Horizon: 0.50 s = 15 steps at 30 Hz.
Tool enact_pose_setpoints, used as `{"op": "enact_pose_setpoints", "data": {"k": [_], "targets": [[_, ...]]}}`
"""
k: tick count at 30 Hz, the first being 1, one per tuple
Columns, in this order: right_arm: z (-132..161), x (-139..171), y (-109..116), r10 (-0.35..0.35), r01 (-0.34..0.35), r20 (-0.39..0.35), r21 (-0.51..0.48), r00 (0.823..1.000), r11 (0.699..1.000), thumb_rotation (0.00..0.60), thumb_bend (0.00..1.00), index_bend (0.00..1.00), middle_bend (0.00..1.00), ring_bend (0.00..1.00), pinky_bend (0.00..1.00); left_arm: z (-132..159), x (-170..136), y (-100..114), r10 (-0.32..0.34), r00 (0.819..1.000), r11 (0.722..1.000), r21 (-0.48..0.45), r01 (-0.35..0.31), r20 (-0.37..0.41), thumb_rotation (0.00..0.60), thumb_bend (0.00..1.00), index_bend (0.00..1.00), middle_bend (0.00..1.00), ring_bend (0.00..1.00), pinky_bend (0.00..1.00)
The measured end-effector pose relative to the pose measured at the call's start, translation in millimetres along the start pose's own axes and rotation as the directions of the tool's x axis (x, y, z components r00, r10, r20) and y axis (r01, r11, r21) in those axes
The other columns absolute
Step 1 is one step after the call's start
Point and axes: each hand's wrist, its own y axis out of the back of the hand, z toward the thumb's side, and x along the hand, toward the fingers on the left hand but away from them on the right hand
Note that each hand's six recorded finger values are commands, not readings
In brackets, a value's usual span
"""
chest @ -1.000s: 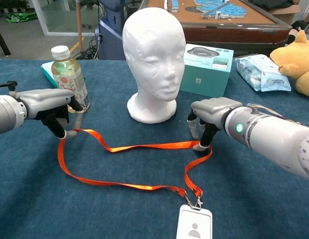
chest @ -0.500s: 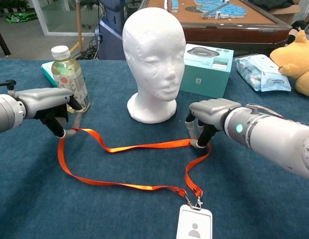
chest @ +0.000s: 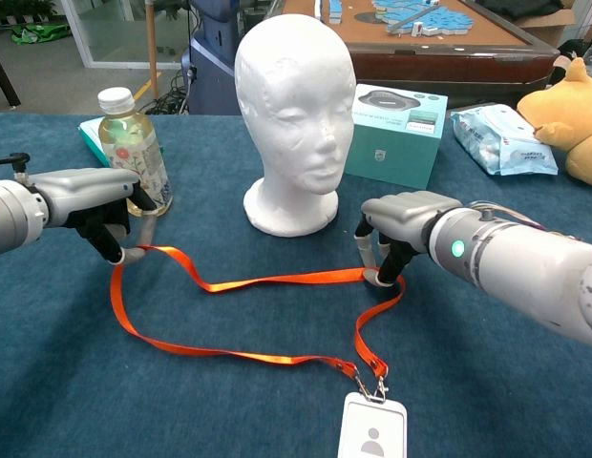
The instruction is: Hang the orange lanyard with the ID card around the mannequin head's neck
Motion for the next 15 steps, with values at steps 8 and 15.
{"op": "enact_pose_setpoints", "data": {"k": [8,15], "targets": [[0.6,0.6,-0.6,-0.001,0.001,-0.005,-0.005,1.0,1.0,0.6,0.4,0.63,0.87,0.89,1.0,0.1,-0.1,1.8,0.004,1.0,1.0,0.001,-0.004,0.0,0.6,0.36,0.61,1.0,1.0,1.0],[2.0,3.2,2.7,-0.015,0.015,-0.018,-0.015,1.0,1.0,0.6,0.4,0.66,0.87,0.89,1.0,-0.3,-1.7,5.7,0.013,1.0,1.0,-0.001,-0.013,0.003,0.6,0.36,0.61,1.0,1.0,1.0]]}}
